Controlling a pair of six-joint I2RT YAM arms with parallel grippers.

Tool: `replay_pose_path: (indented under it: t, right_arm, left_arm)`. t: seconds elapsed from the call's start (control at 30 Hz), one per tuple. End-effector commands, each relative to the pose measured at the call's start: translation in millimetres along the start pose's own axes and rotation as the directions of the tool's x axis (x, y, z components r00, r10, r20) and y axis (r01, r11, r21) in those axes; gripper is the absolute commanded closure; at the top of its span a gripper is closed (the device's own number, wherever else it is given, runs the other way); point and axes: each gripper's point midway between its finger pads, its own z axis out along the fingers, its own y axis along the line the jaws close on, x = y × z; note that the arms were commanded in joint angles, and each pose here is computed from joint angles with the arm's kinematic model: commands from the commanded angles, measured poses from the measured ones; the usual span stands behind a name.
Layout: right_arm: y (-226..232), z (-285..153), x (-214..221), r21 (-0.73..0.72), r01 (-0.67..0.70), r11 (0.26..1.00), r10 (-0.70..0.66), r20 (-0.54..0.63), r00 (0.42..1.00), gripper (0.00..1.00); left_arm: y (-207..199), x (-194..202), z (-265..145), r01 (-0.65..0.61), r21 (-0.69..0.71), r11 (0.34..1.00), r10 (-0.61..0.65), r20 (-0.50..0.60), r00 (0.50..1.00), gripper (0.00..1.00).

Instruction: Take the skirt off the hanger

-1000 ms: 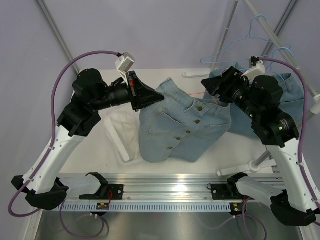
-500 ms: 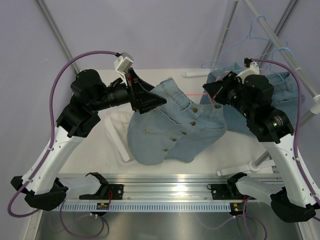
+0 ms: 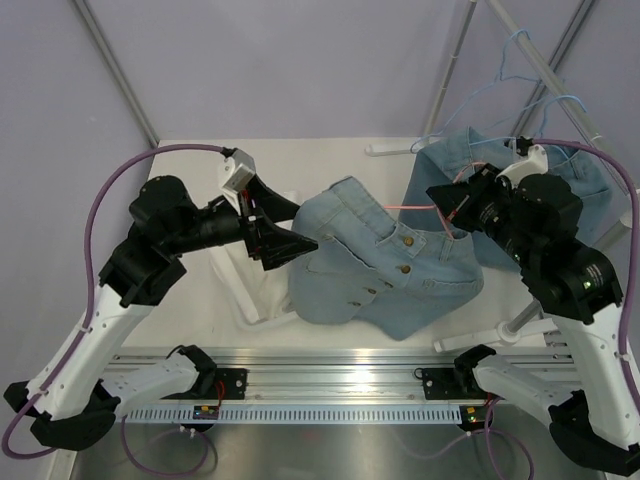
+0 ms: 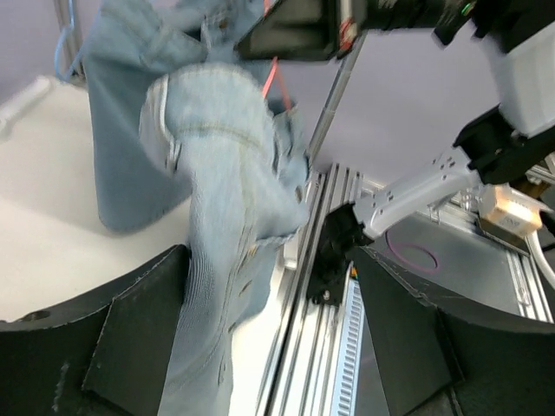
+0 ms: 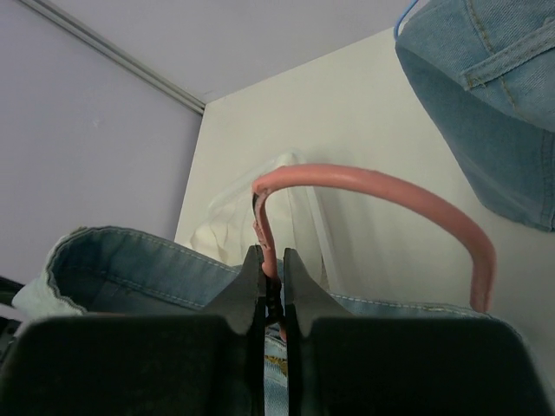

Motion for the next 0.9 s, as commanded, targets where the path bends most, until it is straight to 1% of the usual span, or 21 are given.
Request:
replay_pose_path:
  t: [0.0, 0.03, 0.1, 0.17, 0.2, 0.23, 0.3, 0.33, 0.43, 0.57, 0.7, 0.87]
  right_arm:
    - [31, -35, -40, -0.113, -0.066, 0.991, 0.080, 0.128, 0.989, 1.00]
    - [31, -40, -42, -0.114, -0.067, 0.991, 0.082, 0.135, 0.987, 1.00]
    - [31, -48, -47, -0.110, -0.065, 0.992, 0.081, 0.150, 0.985, 1.00]
    - [30, -55, -51, -0.108, -0.066, 0.992, 0.083, 0.168, 0.982, 1.00]
    - [29, -56, -51, -0.103, -0.064, 0.993, 0.081, 0.167, 0.983, 1.00]
    - [27, -60, -54, -0.095, -0.066, 0.993, 0.083, 0.181, 0.980, 1.00]
    - [25, -63, -55, -0.082, -0.065, 0.995, 0.080, 0.188, 0.979, 1.00]
    - [22, -65, -57, -0.071, -0.066, 0.995, 0.079, 0.198, 0.977, 1.00]
    - [17, -73, -60, -0.047, -0.062, 0.997, 0.070, 0.219, 0.973, 1.00]
    - [11, -81, -60, -0.039, -0.071, 0.997, 0.078, 0.235, 0.969, 1.00]
    - [6, -93, -61, -0.033, -0.086, 0.996, 0.091, 0.255, 0.963, 1.00]
    - [-8, -117, -72, -0.002, -0.120, 0.993, 0.114, 0.333, 0.936, 1.00]
  left_arm:
    - [3, 28, 4, 0.014, 0.037, 0.999, -0.011, -0.063, 0.998, 0.19]
    - [5, 37, 5, 0.028, 0.043, 0.999, -0.024, -0.082, 0.996, 0.20]
    - [-1, 43, 5, 0.035, 0.086, 0.996, -0.027, -0.091, 0.995, 0.21]
    - [0, 51, 5, 0.053, 0.090, 0.995, -0.043, -0.104, 0.994, 0.27]
    - [1, 55, 5, 0.060, 0.090, 0.994, -0.049, -0.114, 0.992, 0.31]
    - [2, 58, 5, 0.059, 0.088, 0.994, -0.048, -0.121, 0.991, 0.42]
    - [3, 64, 4, 0.073, 0.080, 0.994, -0.061, -0.145, 0.988, 0.54]
    - [4, 66, 3, 0.070, 0.076, 0.995, -0.058, -0.150, 0.987, 0.68]
    - [11, 69, 2, 0.072, 0.028, 0.997, -0.067, -0.156, 0.986, 1.00]
    - [27, 71, 1, 0.070, -0.067, 0.995, -0.078, -0.134, 0.988, 1.00]
    - [32, 66, 0, 0.076, -0.108, 0.991, -0.086, -0.094, 0.992, 1.00]
    - [40, 69, -4, 0.077, -0.164, 0.984, -0.092, -0.087, 0.992, 1.00]
